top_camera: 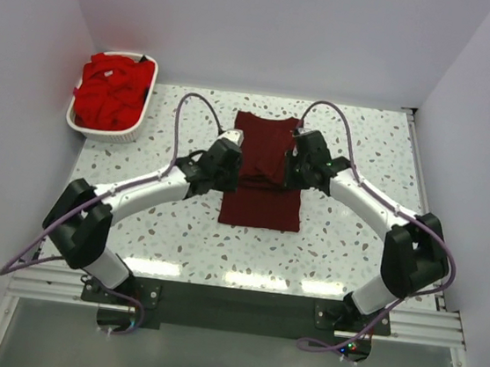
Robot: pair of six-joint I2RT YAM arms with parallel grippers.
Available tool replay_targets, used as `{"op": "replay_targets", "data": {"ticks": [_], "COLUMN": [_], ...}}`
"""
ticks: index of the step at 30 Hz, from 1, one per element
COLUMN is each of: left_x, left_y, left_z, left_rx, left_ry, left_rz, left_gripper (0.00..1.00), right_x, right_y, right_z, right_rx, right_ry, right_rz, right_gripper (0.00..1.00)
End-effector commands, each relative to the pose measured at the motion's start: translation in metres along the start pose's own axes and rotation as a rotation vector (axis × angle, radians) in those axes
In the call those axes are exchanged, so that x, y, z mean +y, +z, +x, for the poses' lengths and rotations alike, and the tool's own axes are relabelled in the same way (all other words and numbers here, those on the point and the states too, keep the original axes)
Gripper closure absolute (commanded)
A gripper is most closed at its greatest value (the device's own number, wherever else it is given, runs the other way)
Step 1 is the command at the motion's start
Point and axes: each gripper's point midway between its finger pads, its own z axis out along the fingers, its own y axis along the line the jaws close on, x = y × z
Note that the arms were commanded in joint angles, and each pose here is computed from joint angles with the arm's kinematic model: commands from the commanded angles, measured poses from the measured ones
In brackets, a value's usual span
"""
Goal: Fold and stack the t-shirts
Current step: Fold the tshirt
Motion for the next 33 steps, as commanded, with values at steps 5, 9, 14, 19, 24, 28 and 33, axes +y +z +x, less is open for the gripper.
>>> {"op": "replay_targets", "data": {"ticks": [5,9,14,19,24,28,33], "left_x": [-0.028,-0.030,-0.022,-0.010,-0.013,-0.019,-0.025], "left_y": [0.014,0.030,0.032,0.025,0.014,0.003,-0.005], "left_z": [0.056,0.085,0.107,0.122,0.110,0.069,-0.004], "left_rx": [0.041,0.115,0.175,0.210,0.167,0.027,-0.171], "left_ry": [-0.015,-0.003,-0.002,-0.006,-0.042,-0.090,-0.184], "left_rz": [0.113,0.123,0.101,0.079,0.100,0.134,0.297], "left_gripper": [0.76,0.79,0.80,0.80,0.77,0.73,0.68], "right_x": [0.051,0.058,0.048,0.032,0.018,0.026,0.040], "right_y": [0.033,0.051,0.070,0.095,0.086,0.056,0.036], "right_z": [0.015,0.022,0.009,-0.039,-0.120,-0.123,-0.071], "right_rx": [0.001,0.020,0.003,-0.057,-0.172,-0.197,-0.085], "right_ry": [-0.003,0.001,-0.033,-0.015,0.043,0.089,0.189], "right_rz": [-0.168,-0.187,-0.123,-0.085,-0.110,-0.256,-0.526], "right_gripper": [0.81,0.83,0.85,0.85,0.82,0.76,0.65]}}
